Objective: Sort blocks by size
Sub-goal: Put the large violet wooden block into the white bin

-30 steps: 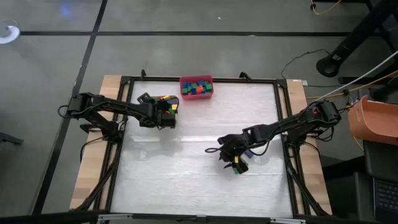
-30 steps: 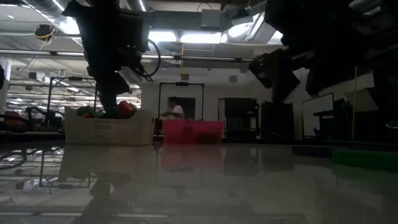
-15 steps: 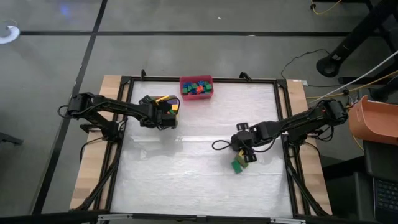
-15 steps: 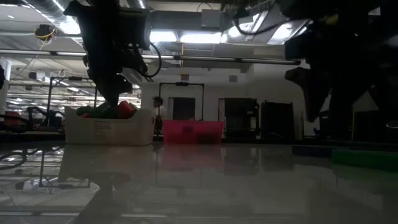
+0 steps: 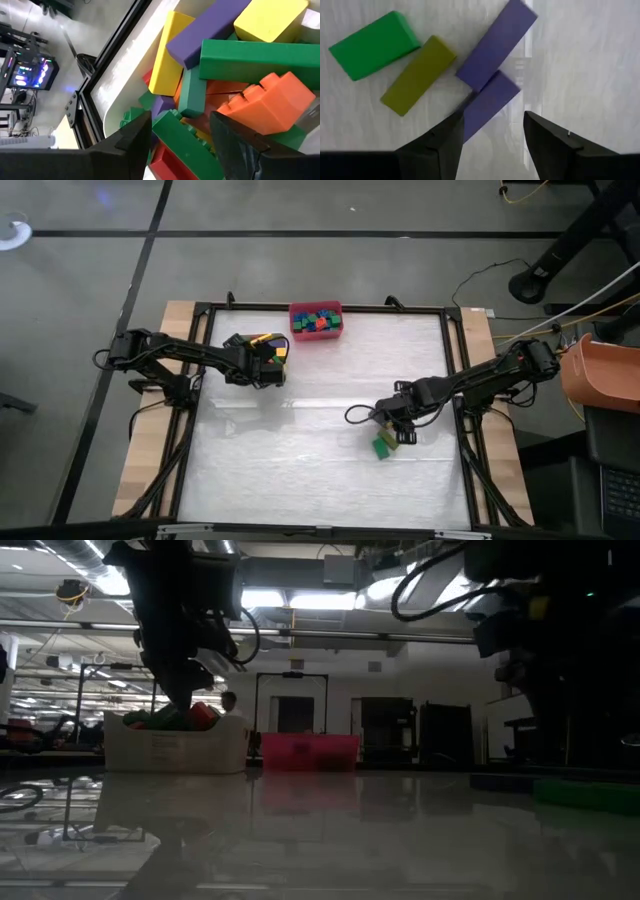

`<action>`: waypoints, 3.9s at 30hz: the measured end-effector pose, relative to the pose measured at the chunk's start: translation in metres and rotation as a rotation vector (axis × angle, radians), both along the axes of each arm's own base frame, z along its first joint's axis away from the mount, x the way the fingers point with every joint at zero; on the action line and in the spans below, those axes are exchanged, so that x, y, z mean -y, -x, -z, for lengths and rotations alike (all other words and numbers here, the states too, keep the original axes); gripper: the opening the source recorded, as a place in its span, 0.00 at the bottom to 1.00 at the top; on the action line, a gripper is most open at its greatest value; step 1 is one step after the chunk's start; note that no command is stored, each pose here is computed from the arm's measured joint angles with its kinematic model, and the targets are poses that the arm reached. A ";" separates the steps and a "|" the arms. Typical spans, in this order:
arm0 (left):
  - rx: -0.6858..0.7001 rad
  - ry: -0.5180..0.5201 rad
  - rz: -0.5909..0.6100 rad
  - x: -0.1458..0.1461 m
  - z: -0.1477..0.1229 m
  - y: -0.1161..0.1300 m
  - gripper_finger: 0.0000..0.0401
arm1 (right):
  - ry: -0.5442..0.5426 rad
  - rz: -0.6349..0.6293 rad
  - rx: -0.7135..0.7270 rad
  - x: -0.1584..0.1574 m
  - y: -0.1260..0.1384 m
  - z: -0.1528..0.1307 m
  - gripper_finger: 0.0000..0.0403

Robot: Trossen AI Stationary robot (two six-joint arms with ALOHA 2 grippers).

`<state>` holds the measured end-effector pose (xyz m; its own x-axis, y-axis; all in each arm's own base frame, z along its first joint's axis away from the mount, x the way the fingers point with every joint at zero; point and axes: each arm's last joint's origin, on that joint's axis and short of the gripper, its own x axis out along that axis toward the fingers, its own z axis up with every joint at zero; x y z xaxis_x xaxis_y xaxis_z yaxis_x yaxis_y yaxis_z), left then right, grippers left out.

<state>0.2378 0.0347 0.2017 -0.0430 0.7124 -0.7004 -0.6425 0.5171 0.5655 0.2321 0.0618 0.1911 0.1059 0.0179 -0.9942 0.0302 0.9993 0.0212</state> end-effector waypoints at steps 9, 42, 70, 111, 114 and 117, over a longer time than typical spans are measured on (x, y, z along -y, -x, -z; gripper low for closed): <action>0.031 -0.002 0.011 0.000 0.000 -0.004 0.46 | 0.016 0.065 0.025 -0.020 0.005 0.000 0.50; 0.043 -0.003 0.003 0.000 0.000 -0.004 0.46 | 0.048 0.259 0.096 -0.030 0.033 0.052 0.47; 0.694 0.113 0.260 0.059 -0.047 -0.068 0.46 | 0.438 0.021 0.484 -0.030 0.003 0.033 0.25; 1.198 0.549 0.232 0.069 -0.021 -0.124 0.46 | 0.695 -0.198 0.819 -0.014 -0.042 -0.001 0.27; 1.203 0.547 0.228 0.068 -0.022 -0.124 0.46 | 0.694 -0.195 0.828 -0.014 -0.042 -0.002 0.27; 1.197 0.547 0.228 0.068 -0.021 -0.124 0.46 | 0.690 -0.184 0.850 -0.015 -0.044 -0.004 0.27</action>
